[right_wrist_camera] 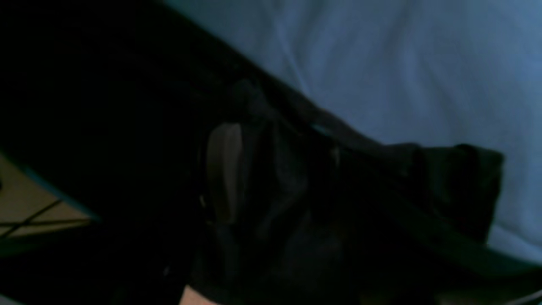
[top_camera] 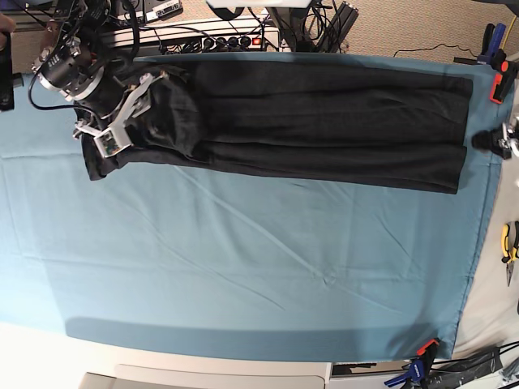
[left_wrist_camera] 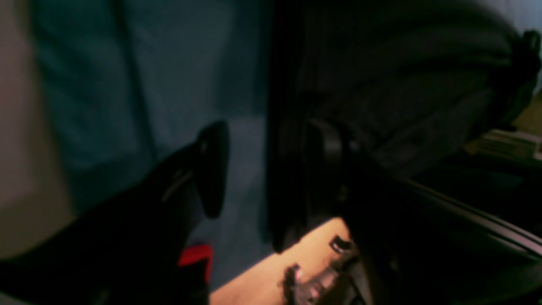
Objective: Fold the T-shirt properly
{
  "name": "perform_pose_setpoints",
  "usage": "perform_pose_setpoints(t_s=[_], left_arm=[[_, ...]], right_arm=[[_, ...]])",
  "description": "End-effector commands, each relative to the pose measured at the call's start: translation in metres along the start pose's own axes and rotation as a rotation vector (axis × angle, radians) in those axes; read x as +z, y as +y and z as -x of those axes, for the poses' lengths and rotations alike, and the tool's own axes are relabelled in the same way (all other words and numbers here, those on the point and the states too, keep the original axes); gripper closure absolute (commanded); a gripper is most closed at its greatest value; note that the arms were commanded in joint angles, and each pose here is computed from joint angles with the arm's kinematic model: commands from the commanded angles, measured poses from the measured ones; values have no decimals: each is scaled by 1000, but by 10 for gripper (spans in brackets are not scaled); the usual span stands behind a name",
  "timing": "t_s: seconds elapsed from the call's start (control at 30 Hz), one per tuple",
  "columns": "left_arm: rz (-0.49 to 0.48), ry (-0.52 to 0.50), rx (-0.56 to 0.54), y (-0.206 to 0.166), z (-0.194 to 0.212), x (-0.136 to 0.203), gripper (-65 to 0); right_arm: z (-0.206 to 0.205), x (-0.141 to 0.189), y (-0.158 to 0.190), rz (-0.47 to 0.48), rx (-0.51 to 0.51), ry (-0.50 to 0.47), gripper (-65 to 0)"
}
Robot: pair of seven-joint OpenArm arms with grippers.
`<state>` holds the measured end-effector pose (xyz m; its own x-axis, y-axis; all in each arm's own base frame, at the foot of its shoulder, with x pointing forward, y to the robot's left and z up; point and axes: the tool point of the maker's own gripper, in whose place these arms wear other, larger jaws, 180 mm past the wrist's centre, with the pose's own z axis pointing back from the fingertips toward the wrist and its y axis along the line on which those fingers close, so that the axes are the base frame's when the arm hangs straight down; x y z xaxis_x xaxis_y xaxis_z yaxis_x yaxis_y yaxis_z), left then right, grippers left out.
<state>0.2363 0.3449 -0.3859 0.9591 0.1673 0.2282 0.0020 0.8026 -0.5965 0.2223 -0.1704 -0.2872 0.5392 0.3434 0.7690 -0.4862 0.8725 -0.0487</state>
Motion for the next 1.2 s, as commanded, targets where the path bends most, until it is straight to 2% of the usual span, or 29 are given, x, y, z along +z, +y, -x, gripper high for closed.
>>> perform_pose_setpoints(t_s=[0.0, 0.37, 0.63, 0.93, 1.17], left_arm=[[3, -45, -17, -3, -15, 10, -305], [111, -30, 47, -19, 2, -37, -305], [110, -11, 52, -18, 9, -38, -305], [96, 52, 96, -8, 43, -41, -305], [101, 52, 94, -10, 44, -43, -305]], right_arm=[[-13, 5, -4, 14, 8, -54, -256], [-12, 7, -9, 34, 0, -56, -256], [-12, 7, -9, 34, 0, -56, -256], [-12, 7, -9, 34, 0, -57, -256], [-13, 7, -9, 34, 0, -60, -256]])
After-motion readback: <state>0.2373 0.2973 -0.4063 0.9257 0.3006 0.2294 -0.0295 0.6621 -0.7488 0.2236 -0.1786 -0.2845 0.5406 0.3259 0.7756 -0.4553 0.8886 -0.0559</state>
